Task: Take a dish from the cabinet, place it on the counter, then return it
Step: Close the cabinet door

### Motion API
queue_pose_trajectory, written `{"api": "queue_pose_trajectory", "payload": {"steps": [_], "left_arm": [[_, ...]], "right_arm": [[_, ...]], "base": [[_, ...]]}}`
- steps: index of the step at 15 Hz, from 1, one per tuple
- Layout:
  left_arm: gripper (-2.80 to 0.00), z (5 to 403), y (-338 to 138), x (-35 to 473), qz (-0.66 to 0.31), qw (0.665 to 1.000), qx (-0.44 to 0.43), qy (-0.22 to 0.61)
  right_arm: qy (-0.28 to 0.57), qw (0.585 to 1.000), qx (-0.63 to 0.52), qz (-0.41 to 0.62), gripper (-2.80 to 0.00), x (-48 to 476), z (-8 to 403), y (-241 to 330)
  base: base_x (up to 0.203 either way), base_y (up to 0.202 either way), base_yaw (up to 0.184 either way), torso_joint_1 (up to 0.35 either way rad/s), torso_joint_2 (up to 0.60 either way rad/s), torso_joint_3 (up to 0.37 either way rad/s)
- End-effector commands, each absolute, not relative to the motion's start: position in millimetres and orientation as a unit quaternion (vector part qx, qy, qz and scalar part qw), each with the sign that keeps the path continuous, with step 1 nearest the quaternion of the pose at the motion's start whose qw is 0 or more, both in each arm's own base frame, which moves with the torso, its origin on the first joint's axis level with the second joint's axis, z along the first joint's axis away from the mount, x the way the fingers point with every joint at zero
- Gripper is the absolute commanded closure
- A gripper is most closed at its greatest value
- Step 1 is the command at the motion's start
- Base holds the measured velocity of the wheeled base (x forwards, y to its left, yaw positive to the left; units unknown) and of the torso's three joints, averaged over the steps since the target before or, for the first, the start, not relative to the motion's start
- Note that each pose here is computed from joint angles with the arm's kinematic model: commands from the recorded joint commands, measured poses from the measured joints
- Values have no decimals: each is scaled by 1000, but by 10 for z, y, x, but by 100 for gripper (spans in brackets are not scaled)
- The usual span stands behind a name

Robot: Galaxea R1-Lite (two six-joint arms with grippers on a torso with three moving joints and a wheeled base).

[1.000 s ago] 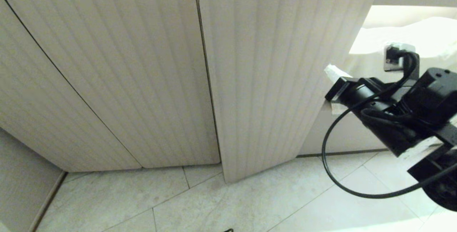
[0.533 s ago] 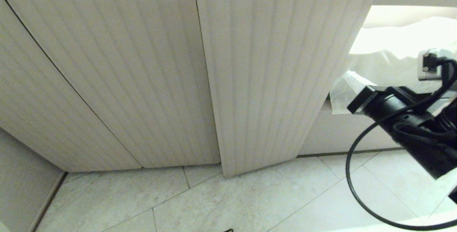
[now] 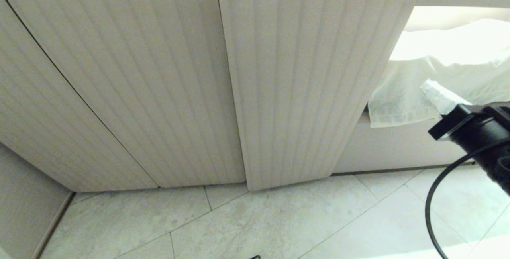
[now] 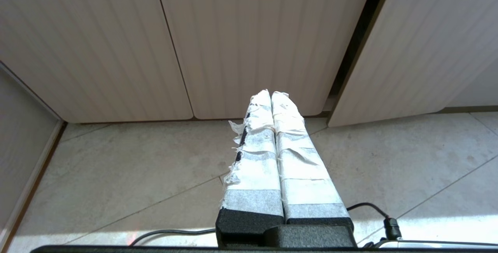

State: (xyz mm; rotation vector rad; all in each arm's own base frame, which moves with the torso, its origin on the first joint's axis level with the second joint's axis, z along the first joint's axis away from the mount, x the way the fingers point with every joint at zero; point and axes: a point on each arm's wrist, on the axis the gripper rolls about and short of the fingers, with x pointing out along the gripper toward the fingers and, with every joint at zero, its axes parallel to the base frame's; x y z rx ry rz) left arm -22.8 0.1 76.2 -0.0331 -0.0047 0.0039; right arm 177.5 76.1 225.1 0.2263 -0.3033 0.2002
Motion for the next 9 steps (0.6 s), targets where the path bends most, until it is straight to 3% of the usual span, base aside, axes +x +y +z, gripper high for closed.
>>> {"api": "queue_pose_trajectory", "payload": {"steps": [1, 9], "left_arm": [[0, 764, 2, -229, 2, 1000, -17, -3], [0, 760, 2, -228, 2, 1000, -17, -2]], "right_arm": [[-160, 976, 118, 82, 0, 1650, 2254, 691], [-85, 992, 88, 14, 0, 1381, 1758, 361]], "base": [[0, 0, 0, 0, 0, 0], [0, 0, 0, 0, 0, 0]]}}
